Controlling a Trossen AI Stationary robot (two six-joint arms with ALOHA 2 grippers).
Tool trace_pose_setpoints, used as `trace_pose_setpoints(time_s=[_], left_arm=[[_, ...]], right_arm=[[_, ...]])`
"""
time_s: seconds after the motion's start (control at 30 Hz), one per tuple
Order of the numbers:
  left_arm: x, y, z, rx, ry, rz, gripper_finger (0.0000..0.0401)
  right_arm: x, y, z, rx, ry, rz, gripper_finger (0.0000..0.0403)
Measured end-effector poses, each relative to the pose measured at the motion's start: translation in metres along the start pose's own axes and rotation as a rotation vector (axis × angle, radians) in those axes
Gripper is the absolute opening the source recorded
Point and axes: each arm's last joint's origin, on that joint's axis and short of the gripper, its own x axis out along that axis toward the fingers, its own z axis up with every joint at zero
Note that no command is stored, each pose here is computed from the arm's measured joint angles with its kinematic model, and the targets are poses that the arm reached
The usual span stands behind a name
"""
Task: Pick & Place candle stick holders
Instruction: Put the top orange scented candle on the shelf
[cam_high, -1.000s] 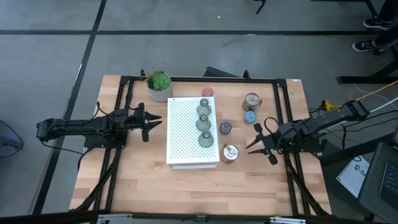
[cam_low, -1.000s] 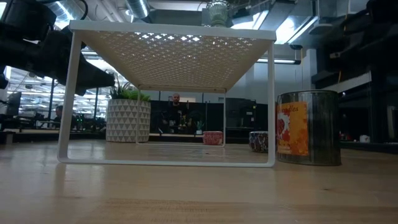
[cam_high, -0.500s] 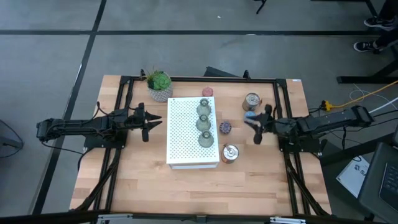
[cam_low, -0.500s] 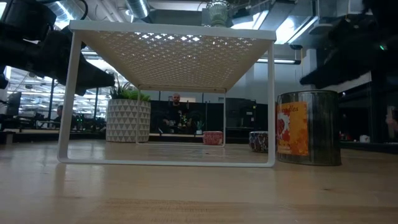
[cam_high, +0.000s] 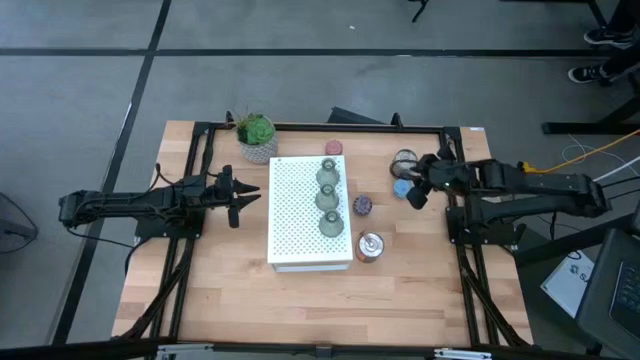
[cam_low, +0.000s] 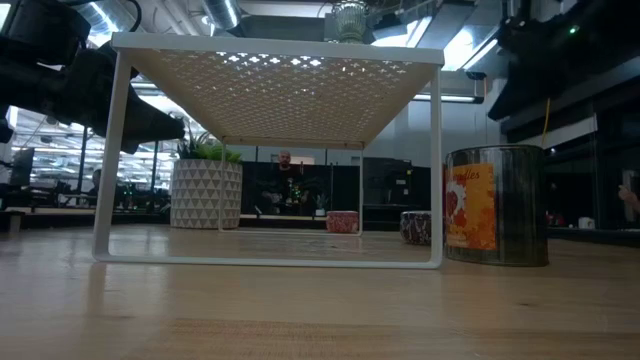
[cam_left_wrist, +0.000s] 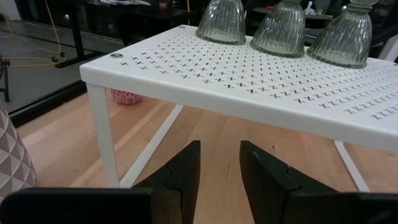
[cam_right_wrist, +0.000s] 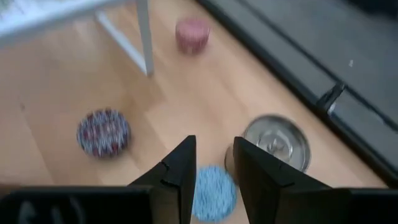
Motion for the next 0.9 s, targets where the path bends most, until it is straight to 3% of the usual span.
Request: trace_pose_setpoints(time_s=[0.37,0.8,0.9], left_arm=[[0.000,0.000,0.000,0.000,0.000,0.000,0.0107],[0.000,0.000,0.000,0.000,0.000,0.000,0.0107],[0.000,0.000,0.000,0.000,-0.001,0.000,0.0107]], right_arm=[[0.050,-0.018,0.005,-0.028,0.276,-0.055,0.0110],[0.091,-0.031,0.007,-0.107,0.380,0.058,0.0110],[0.099,-0.033,0.007,-0.116,0.395,0.010,0.0110]])
